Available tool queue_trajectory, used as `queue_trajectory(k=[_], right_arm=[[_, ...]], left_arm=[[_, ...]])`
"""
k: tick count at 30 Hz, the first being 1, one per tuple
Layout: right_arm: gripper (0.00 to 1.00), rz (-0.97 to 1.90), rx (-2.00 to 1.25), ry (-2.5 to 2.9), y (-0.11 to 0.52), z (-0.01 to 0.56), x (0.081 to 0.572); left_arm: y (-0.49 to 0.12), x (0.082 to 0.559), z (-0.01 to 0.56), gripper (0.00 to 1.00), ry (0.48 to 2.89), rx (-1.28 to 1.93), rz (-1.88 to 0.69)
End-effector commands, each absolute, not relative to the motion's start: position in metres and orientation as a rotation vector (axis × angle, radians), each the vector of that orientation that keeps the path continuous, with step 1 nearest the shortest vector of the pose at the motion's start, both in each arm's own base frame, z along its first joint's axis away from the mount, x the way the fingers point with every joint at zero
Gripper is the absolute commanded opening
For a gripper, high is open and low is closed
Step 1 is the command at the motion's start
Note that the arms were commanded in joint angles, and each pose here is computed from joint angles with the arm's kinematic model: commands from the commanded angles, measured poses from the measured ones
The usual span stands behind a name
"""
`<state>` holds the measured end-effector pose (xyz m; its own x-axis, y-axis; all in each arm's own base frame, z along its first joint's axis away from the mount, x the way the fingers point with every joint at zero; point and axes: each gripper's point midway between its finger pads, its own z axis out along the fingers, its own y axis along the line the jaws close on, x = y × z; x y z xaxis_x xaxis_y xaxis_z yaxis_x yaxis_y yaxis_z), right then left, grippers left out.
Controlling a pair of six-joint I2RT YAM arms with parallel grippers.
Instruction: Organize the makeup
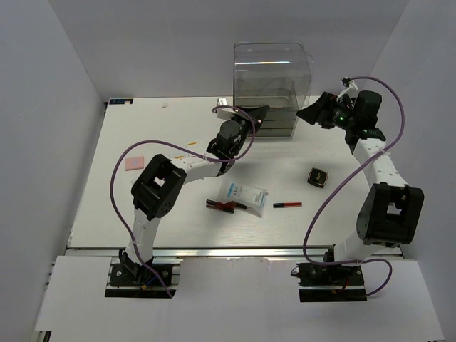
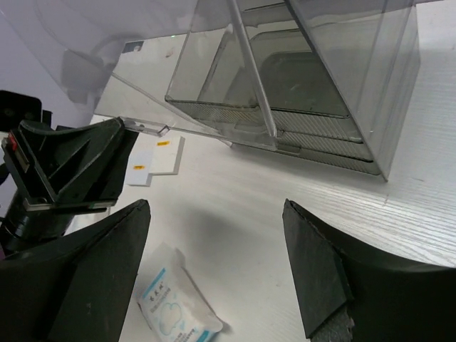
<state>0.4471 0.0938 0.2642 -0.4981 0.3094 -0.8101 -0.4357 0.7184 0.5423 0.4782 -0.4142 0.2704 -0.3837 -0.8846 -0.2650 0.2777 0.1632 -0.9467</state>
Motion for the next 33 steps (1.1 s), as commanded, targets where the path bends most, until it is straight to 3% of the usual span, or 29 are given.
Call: queue_trajectory(k=[1, 16, 22, 25, 28, 33], right_arm=[[0.80, 0.985, -0.100, 1.808, 0.098, 0.298, 0.457], [0.82, 1.153, -0.023, 1.779, 0.105, 0.306, 0.500], [0.65, 1.212, -0.095, 1.733, 0.113, 0.315, 0.494], [0.61, 1.222, -0.120, 1.721, 0.114, 0.316, 0.488], [0.45, 1.254, -0.183, 1.684, 0.120, 0.322, 0.479], [0.37, 1.273, -0.232, 1.646, 0.122, 0.330, 0.473]], left_arm=[[-0.408, 0.455, 0.370, 0.00, 1.224, -0.525, -1.562], [-0.410, 0.453, 0.379, 0.00, 1.217, -0.519, -1.583], [-0.409, 0.455, 0.376, 0.00, 1.234, -0.527, -1.570], [-0.409, 0.455, 0.376, 0.00, 1.232, -0.536, -1.576], [-0.408, 0.457, 0.374, 0.04, 1.244, -0.550, -1.564], [-0.406, 0.455, 0.376, 0.19, 1.247, -0.565, -1.570]])
